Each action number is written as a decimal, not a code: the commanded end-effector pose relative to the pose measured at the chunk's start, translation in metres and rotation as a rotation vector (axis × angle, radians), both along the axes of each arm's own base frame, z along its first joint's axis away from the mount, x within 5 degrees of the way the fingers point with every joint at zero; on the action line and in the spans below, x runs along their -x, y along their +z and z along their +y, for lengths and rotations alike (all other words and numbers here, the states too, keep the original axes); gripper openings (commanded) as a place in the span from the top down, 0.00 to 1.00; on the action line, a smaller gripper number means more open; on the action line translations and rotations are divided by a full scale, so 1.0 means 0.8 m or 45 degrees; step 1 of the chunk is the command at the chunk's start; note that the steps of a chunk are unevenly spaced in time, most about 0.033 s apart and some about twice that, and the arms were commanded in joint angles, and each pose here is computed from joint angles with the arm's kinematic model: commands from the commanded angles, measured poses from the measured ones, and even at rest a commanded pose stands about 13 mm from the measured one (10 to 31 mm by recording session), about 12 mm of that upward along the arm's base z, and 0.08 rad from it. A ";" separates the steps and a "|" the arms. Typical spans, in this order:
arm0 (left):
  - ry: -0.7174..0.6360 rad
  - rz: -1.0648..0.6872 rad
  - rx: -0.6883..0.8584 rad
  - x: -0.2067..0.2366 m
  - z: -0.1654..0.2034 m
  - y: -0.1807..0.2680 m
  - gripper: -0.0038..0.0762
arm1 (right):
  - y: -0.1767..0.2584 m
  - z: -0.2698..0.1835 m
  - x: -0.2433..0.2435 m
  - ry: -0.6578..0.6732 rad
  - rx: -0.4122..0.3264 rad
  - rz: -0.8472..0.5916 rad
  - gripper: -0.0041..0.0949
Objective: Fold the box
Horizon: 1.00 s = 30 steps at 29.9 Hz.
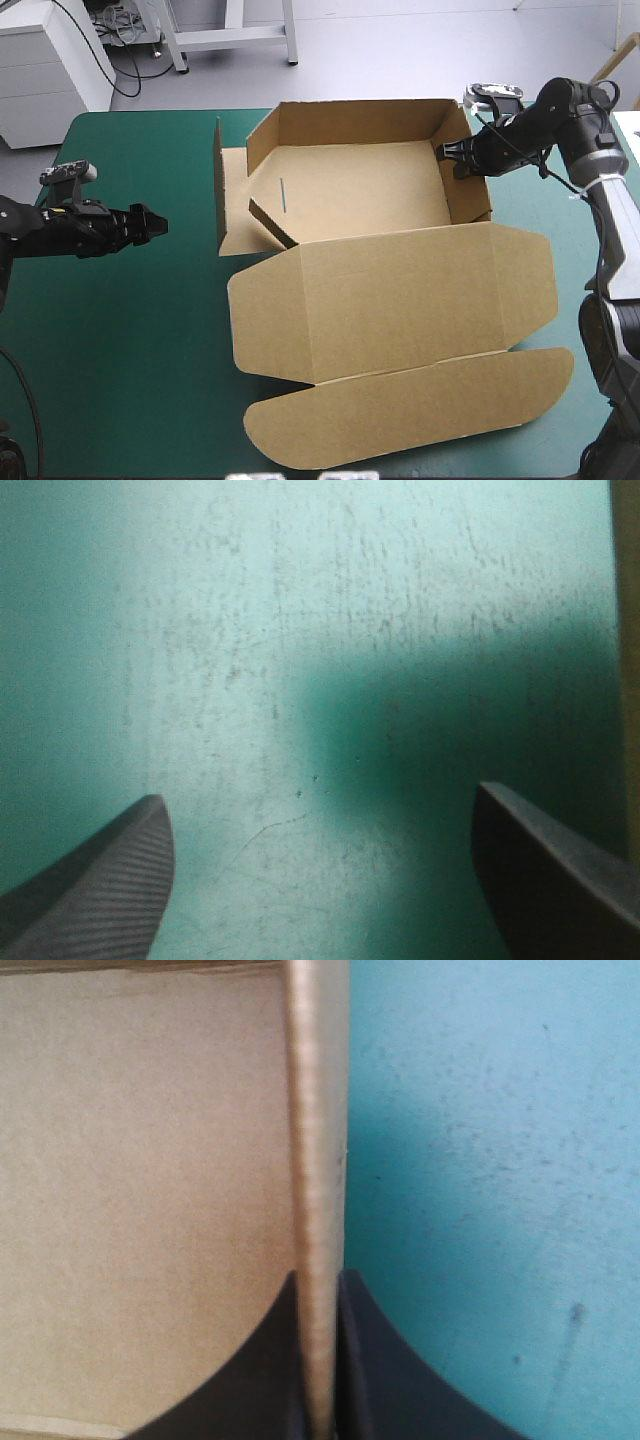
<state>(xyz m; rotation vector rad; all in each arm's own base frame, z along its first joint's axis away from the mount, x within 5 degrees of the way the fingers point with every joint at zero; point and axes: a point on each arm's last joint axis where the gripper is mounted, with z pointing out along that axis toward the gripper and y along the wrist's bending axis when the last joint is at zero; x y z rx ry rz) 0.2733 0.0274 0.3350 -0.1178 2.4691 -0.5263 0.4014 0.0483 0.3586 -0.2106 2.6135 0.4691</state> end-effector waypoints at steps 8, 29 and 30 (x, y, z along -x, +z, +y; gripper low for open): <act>0.000 -0.185 0.219 -0.001 -0.016 0.035 0.23 | 0.073 0.017 0.035 0.075 -0.263 -0.204 0.98; -0.142 -0.214 0.274 0.003 -0.027 0.040 0.23 | -0.008 0.120 -0.011 0.196 -0.196 -0.140 0.98; -0.144 -0.213 0.274 0.003 -0.027 0.040 0.23 | -0.012 0.125 -0.012 0.199 -0.199 -0.140 0.98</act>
